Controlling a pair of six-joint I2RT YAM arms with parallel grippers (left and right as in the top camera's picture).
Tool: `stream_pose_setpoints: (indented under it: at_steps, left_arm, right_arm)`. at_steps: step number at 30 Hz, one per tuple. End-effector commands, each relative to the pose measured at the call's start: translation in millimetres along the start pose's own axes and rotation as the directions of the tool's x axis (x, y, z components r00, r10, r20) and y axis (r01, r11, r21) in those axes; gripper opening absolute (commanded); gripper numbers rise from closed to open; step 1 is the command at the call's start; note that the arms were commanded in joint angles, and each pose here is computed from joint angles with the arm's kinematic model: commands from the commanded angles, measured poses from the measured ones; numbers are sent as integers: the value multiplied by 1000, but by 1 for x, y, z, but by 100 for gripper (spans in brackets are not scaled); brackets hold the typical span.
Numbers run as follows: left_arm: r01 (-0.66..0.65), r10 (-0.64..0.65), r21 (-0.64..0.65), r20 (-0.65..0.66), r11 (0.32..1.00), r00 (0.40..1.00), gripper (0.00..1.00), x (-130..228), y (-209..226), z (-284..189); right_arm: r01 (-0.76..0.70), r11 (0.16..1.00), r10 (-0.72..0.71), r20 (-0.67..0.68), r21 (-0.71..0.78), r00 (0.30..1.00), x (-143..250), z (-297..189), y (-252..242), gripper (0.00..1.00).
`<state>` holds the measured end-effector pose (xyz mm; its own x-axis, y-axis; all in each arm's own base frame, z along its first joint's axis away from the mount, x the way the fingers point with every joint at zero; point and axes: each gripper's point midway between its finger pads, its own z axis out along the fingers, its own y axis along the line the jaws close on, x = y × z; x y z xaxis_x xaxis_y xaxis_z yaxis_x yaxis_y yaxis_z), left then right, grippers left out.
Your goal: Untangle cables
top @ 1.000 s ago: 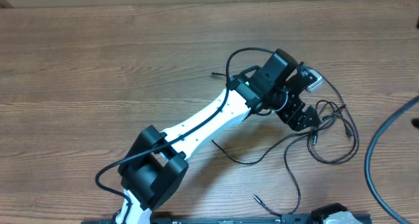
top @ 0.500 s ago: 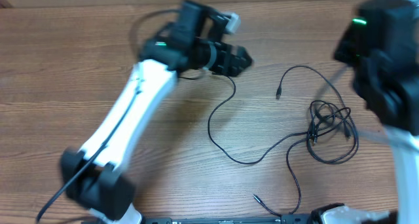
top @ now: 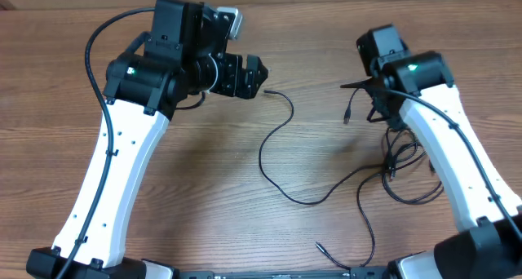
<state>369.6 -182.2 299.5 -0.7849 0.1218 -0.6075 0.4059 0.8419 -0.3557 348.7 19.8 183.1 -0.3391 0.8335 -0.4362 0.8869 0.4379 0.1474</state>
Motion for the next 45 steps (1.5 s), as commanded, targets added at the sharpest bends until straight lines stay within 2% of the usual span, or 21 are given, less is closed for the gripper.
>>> stream_pose_setpoints:
  at_steps: [1, 4, 7, 13, 22, 35, 40, 43, 45]
  left_arm:
    - [-49, 49, -36, -1, 998, 999, 94, -1, 5, -3]
    - [-43, 42, -38, -17, 998, 999, 94, 4, 5, -3]
    - [-50, 49, -41, -38, 998, 998, 94, 9, 6, -3]
    - [-48, 45, -42, -68, 998, 997, 92, 16, 7, -4]
    - [-34, 30, -43, -106, 998, 994, 90, 26, 8, -5]
    - [-29, 23, -44, -122, 999, 992, 90, 30, 8, -5]
    - [-24, 18, -47, -135, 999, 991, 89, 33, 8, -6]
    - [-23, 16, -47, -140, 999, 990, 89, 34, 8, -6]
    - [-22, 16, -47, -141, 999, 990, 89, 35, 8, -6]
  right_arm:
    - [-118, 993, 120, -88, 26, 989, 22, 36, -12, 68]
    - [-129, 990, 133, -96, 49, 986, 32, 63, -24, 62]
    - [-119, 991, 124, -95, 59, 988, 35, 79, -33, 61]
    - [-30, 1000, 31, -76, 8, 997, 28, 84, -24, 61]
    - [-52, 999, 52, -33, 3, 998, 24, 107, -27, 64]
    - [-26, 995, 32, -52, 100, 998, 28, 147, -40, 66]
    - [-29, 995, 34, -49, 93, 998, 30, 155, -36, 65]
    - [-35, 996, 39, -44, 78, 998, 28, 156, -32, 58]
    - [-38, 997, 41, -42, 73, 998, 28, 156, -31, 58]
